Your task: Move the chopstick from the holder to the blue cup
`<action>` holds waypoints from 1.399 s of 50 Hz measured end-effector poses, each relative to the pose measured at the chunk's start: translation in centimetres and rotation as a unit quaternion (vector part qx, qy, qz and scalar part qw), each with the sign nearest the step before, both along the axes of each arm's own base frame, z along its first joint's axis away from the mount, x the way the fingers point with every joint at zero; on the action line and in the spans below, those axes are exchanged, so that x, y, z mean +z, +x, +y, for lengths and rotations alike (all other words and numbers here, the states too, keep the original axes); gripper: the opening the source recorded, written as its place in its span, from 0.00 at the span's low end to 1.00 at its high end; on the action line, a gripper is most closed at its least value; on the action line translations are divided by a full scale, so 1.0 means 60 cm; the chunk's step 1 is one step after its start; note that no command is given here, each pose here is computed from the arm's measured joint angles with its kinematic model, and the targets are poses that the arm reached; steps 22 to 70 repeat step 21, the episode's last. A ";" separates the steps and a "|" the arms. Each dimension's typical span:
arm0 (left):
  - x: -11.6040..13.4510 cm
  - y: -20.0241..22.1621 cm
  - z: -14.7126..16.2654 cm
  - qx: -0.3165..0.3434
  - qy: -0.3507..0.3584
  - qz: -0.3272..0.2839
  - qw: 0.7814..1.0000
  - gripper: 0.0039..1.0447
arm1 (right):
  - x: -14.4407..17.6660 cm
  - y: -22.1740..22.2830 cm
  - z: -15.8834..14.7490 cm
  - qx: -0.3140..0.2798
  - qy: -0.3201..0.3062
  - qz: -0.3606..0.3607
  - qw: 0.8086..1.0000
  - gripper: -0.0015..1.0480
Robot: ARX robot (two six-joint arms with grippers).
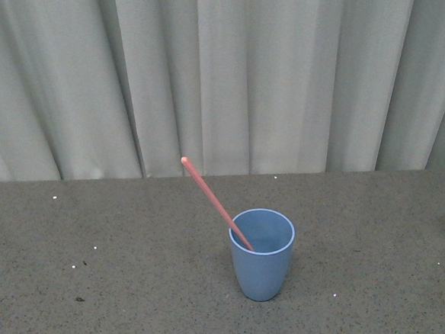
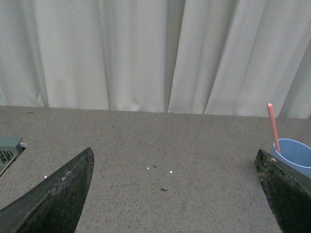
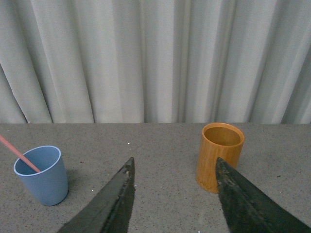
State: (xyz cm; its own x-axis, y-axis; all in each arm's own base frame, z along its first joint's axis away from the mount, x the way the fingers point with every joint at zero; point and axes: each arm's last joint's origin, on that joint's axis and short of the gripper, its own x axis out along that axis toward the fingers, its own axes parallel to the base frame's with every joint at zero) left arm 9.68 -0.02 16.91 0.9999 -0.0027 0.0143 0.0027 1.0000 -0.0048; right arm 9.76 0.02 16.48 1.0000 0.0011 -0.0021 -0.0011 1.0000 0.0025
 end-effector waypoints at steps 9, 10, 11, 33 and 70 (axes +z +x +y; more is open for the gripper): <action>0.000 0.000 0.000 0.000 0.000 0.000 1.000 0.94 | 0.000 0.000 0.000 0.000 0.000 0.000 1.000 0.72; 0.000 0.000 0.000 0.000 0.000 0.000 1.000 0.94 | 0.000 0.000 0.000 0.000 0.000 0.000 1.000 0.75; 0.000 0.000 0.000 0.000 0.000 0.000 1.000 0.94 | 0.000 0.000 0.000 0.000 0.000 0.000 1.000 0.77; 0.000 0.000 0.000 0.000 0.000 0.000 1.000 0.94 | 0.000 0.000 0.000 0.000 0.000 0.000 1.000 0.91; 0.000 0.000 0.000 0.000 0.000 0.000 1.000 0.94 | 0.000 0.000 0.000 0.000 0.000 0.000 1.000 0.91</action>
